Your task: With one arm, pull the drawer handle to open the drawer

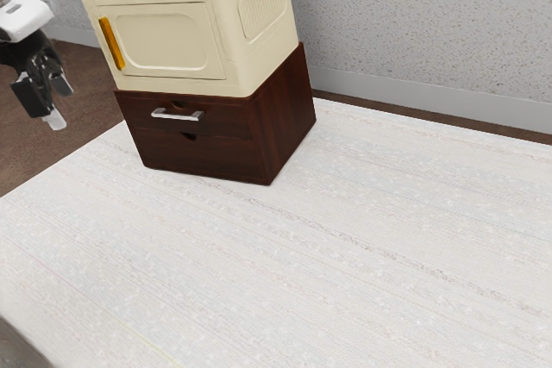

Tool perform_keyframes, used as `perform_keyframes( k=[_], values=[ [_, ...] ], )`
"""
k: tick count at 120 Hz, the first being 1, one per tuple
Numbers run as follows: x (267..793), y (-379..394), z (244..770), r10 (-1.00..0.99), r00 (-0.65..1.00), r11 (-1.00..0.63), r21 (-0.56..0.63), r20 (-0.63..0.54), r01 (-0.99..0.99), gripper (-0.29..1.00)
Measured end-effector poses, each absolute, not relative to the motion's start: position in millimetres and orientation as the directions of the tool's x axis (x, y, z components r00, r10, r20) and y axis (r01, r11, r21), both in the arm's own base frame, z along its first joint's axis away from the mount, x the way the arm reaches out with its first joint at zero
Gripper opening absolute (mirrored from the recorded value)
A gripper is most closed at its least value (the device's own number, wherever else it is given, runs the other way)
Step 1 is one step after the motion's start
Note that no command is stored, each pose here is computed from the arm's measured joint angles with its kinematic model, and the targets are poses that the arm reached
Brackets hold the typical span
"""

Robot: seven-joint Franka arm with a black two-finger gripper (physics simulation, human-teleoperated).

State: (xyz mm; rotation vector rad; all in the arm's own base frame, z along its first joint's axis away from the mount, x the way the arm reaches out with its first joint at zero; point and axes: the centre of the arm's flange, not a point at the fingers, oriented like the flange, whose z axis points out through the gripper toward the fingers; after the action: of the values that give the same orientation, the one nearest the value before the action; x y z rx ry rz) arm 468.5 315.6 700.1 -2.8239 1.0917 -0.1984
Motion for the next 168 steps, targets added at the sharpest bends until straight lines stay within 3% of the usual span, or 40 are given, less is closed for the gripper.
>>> perform_keyframes(
  k=[10,36,53,88,110,138,168],
  values=[
    [486,336,670,-0.718,0.69,-0.693,-0.175,0.086,-0.699,0.7],
    [565,190,640,-0.934,0.358,-0.342,-0.317,0.008,-0.885,0.7],
    [585,152,642,-0.971,0.238,-0.215,-0.379,-0.013,-0.9,0.68],
    [530,284,658,-0.919,0.395,-0.351,-0.449,-0.006,-0.822,0.65],
    [492,370,636,-0.862,0.506,-0.46,-0.432,0.008,-0.776,0.57],
    [559,287,619,-0.937,0.341,-0.34,-0.442,0.08,-0.83,0.43],
    [555,313,604,-0.933,0.357,-0.342,-0.431,0.049,-0.835,0.36]
  ],
)
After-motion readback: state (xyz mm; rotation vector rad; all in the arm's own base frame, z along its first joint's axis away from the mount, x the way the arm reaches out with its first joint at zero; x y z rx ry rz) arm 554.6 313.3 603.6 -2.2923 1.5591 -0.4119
